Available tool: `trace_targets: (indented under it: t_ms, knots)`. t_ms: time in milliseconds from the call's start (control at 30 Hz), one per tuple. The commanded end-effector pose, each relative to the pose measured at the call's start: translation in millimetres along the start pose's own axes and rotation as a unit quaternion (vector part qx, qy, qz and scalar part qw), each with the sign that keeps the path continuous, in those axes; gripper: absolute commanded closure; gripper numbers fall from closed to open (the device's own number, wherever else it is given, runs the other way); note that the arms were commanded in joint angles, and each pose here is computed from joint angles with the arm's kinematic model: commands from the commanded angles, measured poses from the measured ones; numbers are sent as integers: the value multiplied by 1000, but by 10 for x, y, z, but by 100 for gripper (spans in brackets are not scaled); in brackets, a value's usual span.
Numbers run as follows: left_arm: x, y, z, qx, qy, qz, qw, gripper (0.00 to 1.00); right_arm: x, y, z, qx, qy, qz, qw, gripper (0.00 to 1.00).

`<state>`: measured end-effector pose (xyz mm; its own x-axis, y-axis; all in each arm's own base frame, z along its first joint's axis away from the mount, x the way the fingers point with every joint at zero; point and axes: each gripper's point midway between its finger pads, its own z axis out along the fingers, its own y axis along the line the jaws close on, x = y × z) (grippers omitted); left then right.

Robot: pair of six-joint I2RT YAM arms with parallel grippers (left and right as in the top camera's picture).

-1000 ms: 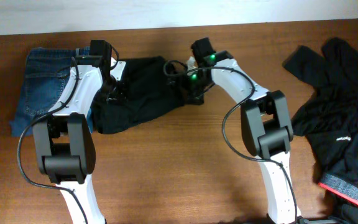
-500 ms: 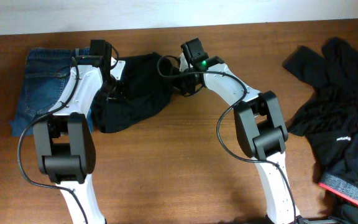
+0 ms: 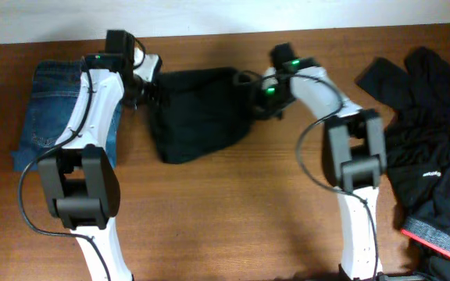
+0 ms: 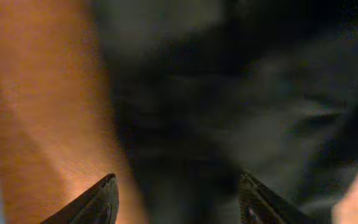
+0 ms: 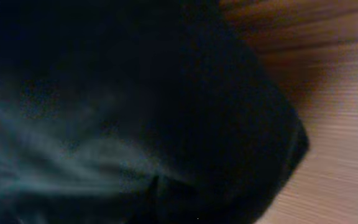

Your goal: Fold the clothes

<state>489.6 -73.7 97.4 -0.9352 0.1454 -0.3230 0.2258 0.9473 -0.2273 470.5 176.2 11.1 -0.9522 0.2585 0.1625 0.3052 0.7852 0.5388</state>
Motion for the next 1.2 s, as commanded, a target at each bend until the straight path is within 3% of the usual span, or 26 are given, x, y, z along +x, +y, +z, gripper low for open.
trace_targets:
  t_ms: [0, 233, 400, 567, 633, 867, 967, 1167]
  knots:
    - [-202, 62, -288, -15, -41, 7, 999, 39, -222, -1179, -292, 164, -28, 30, 986, 96]
    - [-204, 58, -289, -14, -41, 7, 999, 38, -249, -1462, -545, 173, -17, -4, 985, 96]
    - [-218, 52, -288, -15, -43, 9, 999, 26, -218, -1489, -547, 188, -8, -30, 982, 96]
    - [-269, 31, -287, -15, -53, 14, 998, 23, -371, -1617, -668, 233, -38, -38, 971, 95]
    - [-278, 15, -283, -14, -54, 16, 998, 24, -513, -1554, -734, 234, -57, -81, 967, 93]
    - [-283, -28, -273, -13, -54, 20, 998, 23, -890, -1045, -896, 216, -121, -196, 949, 71]
    - [-299, -30, -274, -13, -58, 21, 998, 23, -914, -750, -903, 202, -129, -249, 938, 67]
    - [-334, -31, -278, -13, -65, 23, 998, 23, -818, -188, -858, 189, -127, -346, 910, 48]
